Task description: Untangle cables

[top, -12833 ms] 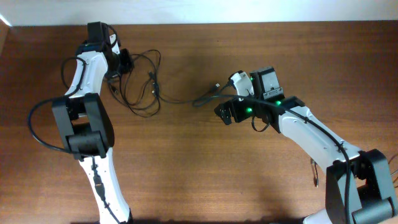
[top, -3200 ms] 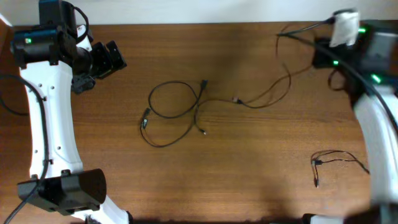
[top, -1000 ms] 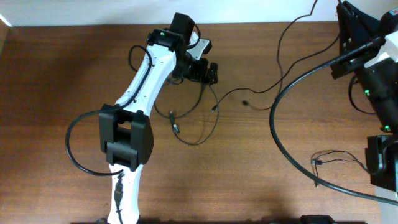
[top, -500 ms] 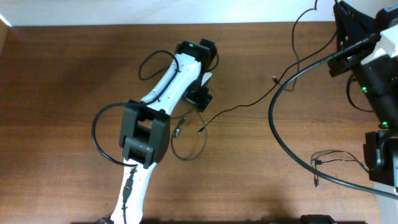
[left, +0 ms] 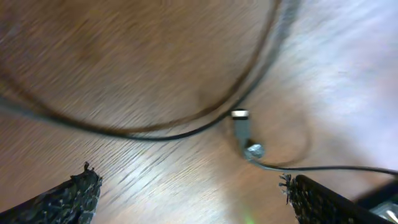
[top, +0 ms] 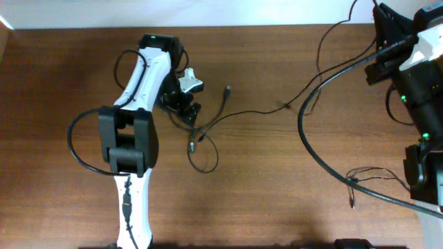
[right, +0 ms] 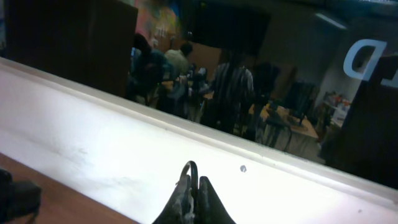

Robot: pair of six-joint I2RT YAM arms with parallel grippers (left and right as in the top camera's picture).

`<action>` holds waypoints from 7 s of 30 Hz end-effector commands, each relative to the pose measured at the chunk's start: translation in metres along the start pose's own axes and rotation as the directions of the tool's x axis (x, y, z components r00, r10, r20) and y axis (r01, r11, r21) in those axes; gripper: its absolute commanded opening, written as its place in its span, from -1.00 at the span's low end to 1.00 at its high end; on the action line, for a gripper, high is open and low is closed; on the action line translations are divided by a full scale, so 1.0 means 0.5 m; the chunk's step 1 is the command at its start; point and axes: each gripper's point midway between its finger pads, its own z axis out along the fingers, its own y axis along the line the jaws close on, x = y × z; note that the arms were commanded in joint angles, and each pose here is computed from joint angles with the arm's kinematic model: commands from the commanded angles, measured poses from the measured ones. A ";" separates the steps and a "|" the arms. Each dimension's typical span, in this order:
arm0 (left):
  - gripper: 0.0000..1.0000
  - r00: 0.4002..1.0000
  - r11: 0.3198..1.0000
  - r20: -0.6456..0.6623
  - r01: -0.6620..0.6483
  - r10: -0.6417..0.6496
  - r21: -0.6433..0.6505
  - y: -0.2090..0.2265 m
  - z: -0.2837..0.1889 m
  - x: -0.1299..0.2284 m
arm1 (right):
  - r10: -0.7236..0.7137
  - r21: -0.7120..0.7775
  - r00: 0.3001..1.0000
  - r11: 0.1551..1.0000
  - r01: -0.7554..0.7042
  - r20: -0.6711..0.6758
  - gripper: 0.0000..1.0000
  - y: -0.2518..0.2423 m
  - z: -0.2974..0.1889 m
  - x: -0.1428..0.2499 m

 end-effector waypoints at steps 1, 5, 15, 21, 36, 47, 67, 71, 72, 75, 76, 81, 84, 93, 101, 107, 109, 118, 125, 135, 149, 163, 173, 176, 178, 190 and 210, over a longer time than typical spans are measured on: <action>0.99 0.970 0.950 0.174 -0.210 0.172 0.230 -0.075 -0.022 -0.025 | -0.014 0.021 1.000 1.000 0.014 0.005 -0.92 -0.007 0.003 -0.007; 0.99 0.906 0.852 0.339 -0.374 0.253 0.366 -0.152 -0.054 -0.042 | -0.004 0.016 1.000 1.000 0.004 -0.023 -0.92 -0.010 0.022 0.018; 0.99 0.934 0.904 0.275 -0.310 0.230 0.296 -0.118 -0.071 -0.014 | -0.052 0.267 0.990 0.960 0.085 -0.129 -0.92 -0.105 0.032 0.069; 0.99 0.872 0.847 0.467 -0.353 0.145 0.397 -0.194 -0.154 -0.051 | 0.062 0.289 0.971 0.957 0.008 -0.230 -0.92 -0.120 0.092 0.180; 0.99 0.859 0.847 0.478 -0.387 0.186 0.365 -0.243 -0.140 -0.099 | 0.212 -0.040 0.961 0.974 -0.223 -0.180 -0.92 0.016 0.134 0.169; 0.99 0.831 0.901 0.408 0.432 -0.378 -0.046 0.012 -0.111 -0.157 | 0.235 -0.519 0.932 0.853 -0.062 0.276 -0.92 0.247 0.044 -0.140; 0.99 0.963 0.991 0.240 0.110 -0.125 0.075 -0.183 -0.061 -0.143 | 0.228 -0.458 0.845 0.889 0.023 0.484 -0.92 0.229 -0.053 -0.268; 0.96 0.993 0.980 -0.005 0.116 -0.117 0.159 -0.257 -0.047 -0.033 | 0.157 -0.314 0.886 0.949 -0.013 0.436 -0.92 0.189 0.002 -0.223; 0.91 0.992 0.972 0.006 0.122 -0.126 0.198 -0.267 -0.057 -0.032 | 0.131 -0.263 0.907 0.965 -0.023 0.400 -0.92 0.176 0.024 -0.199; 0.94 0.985 0.952 0.168 -0.010 -0.043 0.306 -0.305 -0.138 -0.033 | 0.074 -0.135 0.957 0.990 -0.037 0.282 -0.92 0.143 0.078 -0.124; 0.99 0.977 0.962 0.210 -0.038 -0.020 0.269 -0.302 -0.168 -0.021 | 0.078 -0.078 0.970 0.995 -0.061 0.232 -0.92 0.125 0.099 -0.092; 0.99 0.966 0.988 0.258 -0.050 0.010 0.147 -0.295 -0.218 0.009 | 0.088 -0.068 0.973 0.995 -0.075 0.215 -0.92 0.124 0.128 -0.067; 0.99 0.962 0.989 0.274 -0.055 0.015 0.140 -0.291 -0.219 0.001 | 0.004 -0.024 0.979 1.000 0.001 0.206 -0.92 0.116 0.132 -0.060; 0.99 0.953 0.990 0.302 -0.068 0.027 0.125 -0.287 -0.222 -0.013 | 0.020 0.332 0.977 0.942 0.054 -0.215 -0.92 -0.093 0.175 0.212; 0.99 0.938 0.991 0.343 -0.083 0.042 0.105 -0.280 -0.228 -0.033 | 0.189 0.581 0.848 0.798 0.161 -0.494 -0.92 -0.393 0.033 0.459; 0.99 0.932 0.989 0.360 -0.095 0.047 0.115 -0.286 -0.231 -0.041 | 0.357 0.725 0.751 0.650 0.227 -0.555 -0.92 -0.579 -0.139 0.604; 0.99 0.927 0.989 0.372 -0.097 0.050 0.109 -0.284 -0.233 -0.047 | 0.398 0.752 0.729 0.615 0.239 -0.557 -0.92 -0.611 -0.186 0.631; 0.99 0.918 0.990 0.394 -0.096 0.048 0.103 -0.281 -0.237 -0.058 | 0.596 0.795 0.578 0.583 0.166 -0.557 -0.92 -0.638 -0.293 0.824; 0.99 0.917 0.991 0.396 -0.094 0.050 0.092 -0.277 -0.238 -0.060 | 0.676 0.842 0.521 0.508 0.181 -0.520 -0.92 -0.673 -0.394 0.889; 0.99 0.911 0.993 0.409 -0.094 0.059 0.067 -0.268 -0.240 -0.068 | 0.719 0.713 0.537 0.644 -0.277 -0.441 0.98 -0.583 -0.272 0.883; 0.99 0.894 0.989 0.424 0.125 -0.144 0.074 -0.207 -0.148 -0.127 | 0.439 0.145 0.385 0.790 -0.596 -0.811 0.98 -0.021 0.069 0.853; 0.99 0.763 0.941 0.558 0.315 -0.328 0.122 -0.144 0.063 -0.295 | 0.296 0.083 0.273 0.803 -0.591 -0.915 0.97 0.150 0.062 0.857; 0.99 0.685 0.913 0.613 0.371 -0.394 0.172 -0.119 0.073 -0.343 | 0.295 0.084 0.286 0.815 -0.573 -0.912 0.98 0.142 0.067 0.859; 1.00 0.692 0.926 0.625 0.347 -0.361 0.150 -0.118 0.070 -0.346 | 0.295 0.083 0.289 0.816 -0.572 -0.911 0.97 0.141 0.069 0.859; 0.90 0.750 0.978 0.637 0.206 -0.177 0.030 -0.126 0.052 -0.340 | 0.292 0.097 0.285 0.833 -0.544 -0.913 0.97 0.132 0.066 0.866; 0.99 0.637 0.830 0.571 -0.216 0.519 -0.513 -0.107 -0.040 -0.385 | 0.292 0.100 0.290 0.842 -0.531 -0.911 0.97 0.126 0.068 0.869; -0.77 0.643 0.806 0.523 -0.275 0.560 -0.524 -0.124 0.097 -0.433 | 0.292 0.095 0.305 0.845 -0.527 -0.906 0.98 0.123 0.074 0.867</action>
